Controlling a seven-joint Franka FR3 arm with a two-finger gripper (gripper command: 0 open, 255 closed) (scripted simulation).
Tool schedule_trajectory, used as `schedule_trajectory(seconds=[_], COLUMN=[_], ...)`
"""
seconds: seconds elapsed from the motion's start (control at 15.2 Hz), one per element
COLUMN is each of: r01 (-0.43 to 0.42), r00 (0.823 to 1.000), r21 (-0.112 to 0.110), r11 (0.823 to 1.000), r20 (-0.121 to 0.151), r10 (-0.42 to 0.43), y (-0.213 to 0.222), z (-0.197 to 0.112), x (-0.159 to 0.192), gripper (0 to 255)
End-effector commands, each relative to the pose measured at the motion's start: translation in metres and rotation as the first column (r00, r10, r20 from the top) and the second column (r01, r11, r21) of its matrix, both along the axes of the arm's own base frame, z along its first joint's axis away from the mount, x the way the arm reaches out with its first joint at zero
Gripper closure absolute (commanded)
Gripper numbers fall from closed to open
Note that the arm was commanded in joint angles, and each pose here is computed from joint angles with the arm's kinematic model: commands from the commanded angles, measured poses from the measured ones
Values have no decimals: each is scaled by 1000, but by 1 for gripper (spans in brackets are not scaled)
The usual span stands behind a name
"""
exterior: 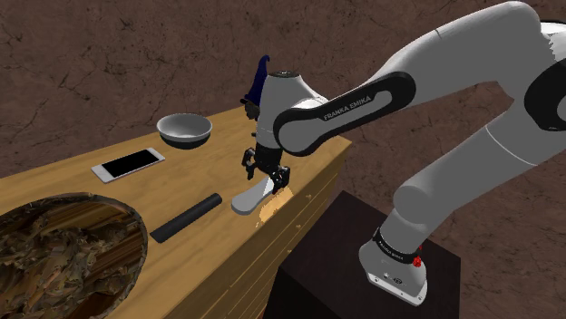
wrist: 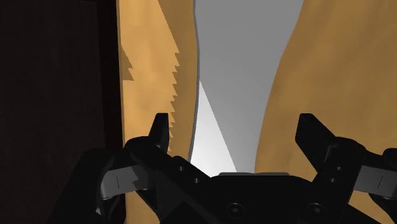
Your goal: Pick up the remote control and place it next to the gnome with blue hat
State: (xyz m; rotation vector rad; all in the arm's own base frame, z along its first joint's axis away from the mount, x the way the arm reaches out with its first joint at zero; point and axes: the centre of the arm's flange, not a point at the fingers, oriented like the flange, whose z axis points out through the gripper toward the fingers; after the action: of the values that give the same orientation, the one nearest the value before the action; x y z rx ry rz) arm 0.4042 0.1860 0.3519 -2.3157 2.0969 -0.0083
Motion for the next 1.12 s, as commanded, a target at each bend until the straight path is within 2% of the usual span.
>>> schedule_trajectory(seconds=[0.0,0.13,0.59,0.66,1.06], r01=[2,2,2,2,2], r00=[1000,1000,1000,1000,1000], r21=[0,0,0,0,0], r11=[1000,1000,1000,1000,1000], r20=[1,1,1,1,1], r10=[-2,-2,-2,-2,-2], y=[0,0,0,0,0], z=[-10,-18,-18,-18,-18], x=[0,0,0,0,0], gripper=[0,0,0,255,255])
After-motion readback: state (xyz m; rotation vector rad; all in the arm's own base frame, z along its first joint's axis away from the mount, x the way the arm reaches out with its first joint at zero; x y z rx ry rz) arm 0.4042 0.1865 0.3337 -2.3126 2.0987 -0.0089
